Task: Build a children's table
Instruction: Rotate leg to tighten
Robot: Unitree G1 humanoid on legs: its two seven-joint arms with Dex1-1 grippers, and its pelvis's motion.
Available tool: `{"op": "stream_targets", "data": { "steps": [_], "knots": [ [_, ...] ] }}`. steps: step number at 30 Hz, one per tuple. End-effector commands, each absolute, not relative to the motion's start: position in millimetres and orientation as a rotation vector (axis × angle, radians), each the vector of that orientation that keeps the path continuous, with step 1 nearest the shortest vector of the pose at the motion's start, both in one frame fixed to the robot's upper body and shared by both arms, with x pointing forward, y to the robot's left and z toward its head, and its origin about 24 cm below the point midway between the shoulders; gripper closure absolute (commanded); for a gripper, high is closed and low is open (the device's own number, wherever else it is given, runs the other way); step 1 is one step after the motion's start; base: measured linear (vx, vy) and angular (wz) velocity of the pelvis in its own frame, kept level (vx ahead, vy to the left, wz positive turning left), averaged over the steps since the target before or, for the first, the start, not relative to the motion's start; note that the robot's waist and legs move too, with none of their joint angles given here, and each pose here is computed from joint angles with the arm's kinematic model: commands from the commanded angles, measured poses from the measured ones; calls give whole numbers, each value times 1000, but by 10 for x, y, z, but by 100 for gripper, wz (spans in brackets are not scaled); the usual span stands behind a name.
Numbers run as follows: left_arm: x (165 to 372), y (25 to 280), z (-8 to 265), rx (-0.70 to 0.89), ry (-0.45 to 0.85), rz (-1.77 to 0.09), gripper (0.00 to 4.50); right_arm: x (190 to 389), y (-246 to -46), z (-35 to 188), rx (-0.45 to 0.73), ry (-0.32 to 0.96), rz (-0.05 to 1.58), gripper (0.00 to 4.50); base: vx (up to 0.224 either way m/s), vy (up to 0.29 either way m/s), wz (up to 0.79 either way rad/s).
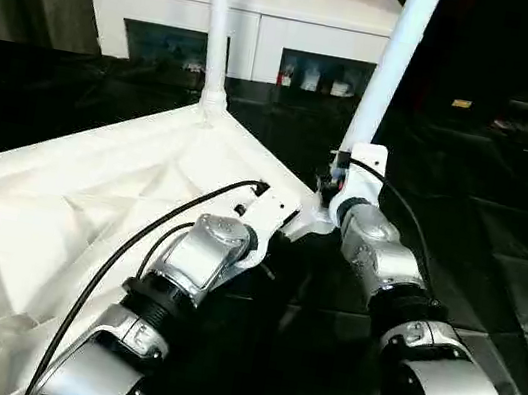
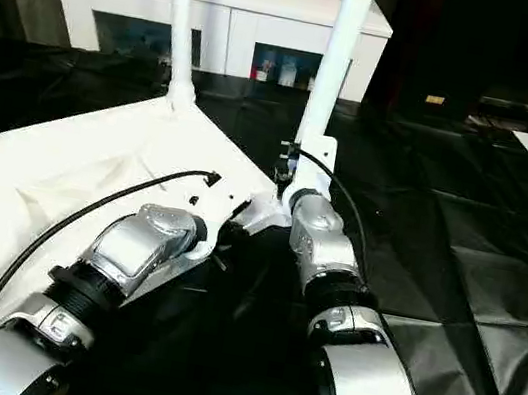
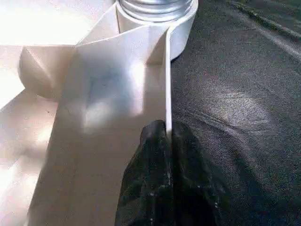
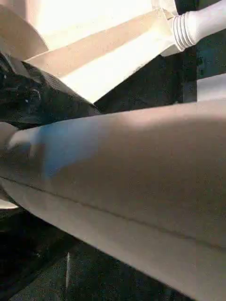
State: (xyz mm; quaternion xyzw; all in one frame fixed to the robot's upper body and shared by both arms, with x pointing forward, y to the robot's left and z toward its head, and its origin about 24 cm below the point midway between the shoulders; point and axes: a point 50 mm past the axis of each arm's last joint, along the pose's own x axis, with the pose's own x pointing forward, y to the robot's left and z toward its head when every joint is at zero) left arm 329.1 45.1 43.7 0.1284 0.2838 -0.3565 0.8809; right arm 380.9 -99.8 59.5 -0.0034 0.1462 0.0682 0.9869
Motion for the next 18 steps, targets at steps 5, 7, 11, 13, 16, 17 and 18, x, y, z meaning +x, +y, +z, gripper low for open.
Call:
{"op": "stream_targets", "data": {
  "steps": [5, 7, 11, 13, 16, 17, 18],
  "knots": [
    [3324, 418, 623, 286, 489, -807, 450, 3621, -1076, 164, -23, 447, 152, 195, 0, 0, 0],
    [3342, 481, 635, 314, 469, -811, 450, 3680, -1059, 295, -36, 372, 200, 189, 0, 0, 0],
    [3337, 604, 650, 388, 443, -860, 450, 3747, -1069, 543, -8, 237, 301, 158, 0, 0, 0],
    [3328, 708, 676, 436, 424, -906, 450, 3751, -1154, 698, -32, 170, 361, 145, 0, 0, 0],
    [3327, 771, 688, 455, 421, -921, 450, 3714, -1190, 785, -50, 136, 436, 111, 0, 0, 0],
    [3318, 816, 684, 464, 431, -935, 450, 3670, -1221, 822, -48, 135, 495, 101, 0, 0, 0],
    [3313, 859, 686, 485, 424, -960, 450, 3610, -1259, 867, -51, 129, 567, 101, 0, 0, 0]
  ]
}}
